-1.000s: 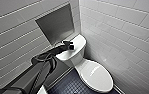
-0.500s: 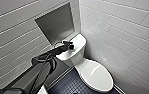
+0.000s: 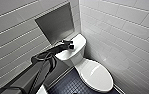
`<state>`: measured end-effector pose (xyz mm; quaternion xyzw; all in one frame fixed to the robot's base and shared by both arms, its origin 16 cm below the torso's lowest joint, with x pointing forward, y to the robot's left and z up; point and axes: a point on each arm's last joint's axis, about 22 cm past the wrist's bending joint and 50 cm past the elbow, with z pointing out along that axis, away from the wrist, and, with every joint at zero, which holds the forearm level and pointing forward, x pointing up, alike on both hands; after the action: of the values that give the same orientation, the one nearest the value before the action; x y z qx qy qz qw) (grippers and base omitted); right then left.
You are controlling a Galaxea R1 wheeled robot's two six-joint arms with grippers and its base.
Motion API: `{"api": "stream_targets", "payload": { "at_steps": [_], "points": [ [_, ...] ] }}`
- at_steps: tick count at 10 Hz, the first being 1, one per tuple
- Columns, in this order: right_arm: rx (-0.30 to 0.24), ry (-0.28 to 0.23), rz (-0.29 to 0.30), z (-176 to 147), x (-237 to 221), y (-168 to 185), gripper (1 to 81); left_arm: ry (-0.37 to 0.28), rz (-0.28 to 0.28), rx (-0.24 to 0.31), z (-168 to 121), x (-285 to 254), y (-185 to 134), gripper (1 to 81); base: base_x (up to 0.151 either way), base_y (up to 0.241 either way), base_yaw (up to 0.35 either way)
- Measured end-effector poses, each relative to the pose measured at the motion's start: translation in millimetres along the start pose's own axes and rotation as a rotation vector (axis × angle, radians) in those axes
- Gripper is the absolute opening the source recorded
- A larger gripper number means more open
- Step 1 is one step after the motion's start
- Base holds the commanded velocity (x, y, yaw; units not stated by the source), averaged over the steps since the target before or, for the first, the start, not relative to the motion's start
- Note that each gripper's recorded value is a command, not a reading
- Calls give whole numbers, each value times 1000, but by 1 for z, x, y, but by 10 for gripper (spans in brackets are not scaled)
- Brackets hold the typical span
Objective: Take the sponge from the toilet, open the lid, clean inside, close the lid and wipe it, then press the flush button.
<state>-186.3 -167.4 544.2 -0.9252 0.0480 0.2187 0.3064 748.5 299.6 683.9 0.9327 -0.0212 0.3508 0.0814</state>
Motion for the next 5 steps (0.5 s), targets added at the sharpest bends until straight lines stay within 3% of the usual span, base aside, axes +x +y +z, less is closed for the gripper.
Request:
{"api": "stream_targets", "payload": {
  "at_steps": [2, 5],
  "points": [
    [7, 0, 2, 3, -1, -5, 10, -88, -18, -78, -9, 19, 26, 10, 0, 0, 0],
    [8, 0, 0, 3, -1, -5, 10, -123, -68, -192, -12, 26, 72, 10, 0, 0, 0]
  ]
}}
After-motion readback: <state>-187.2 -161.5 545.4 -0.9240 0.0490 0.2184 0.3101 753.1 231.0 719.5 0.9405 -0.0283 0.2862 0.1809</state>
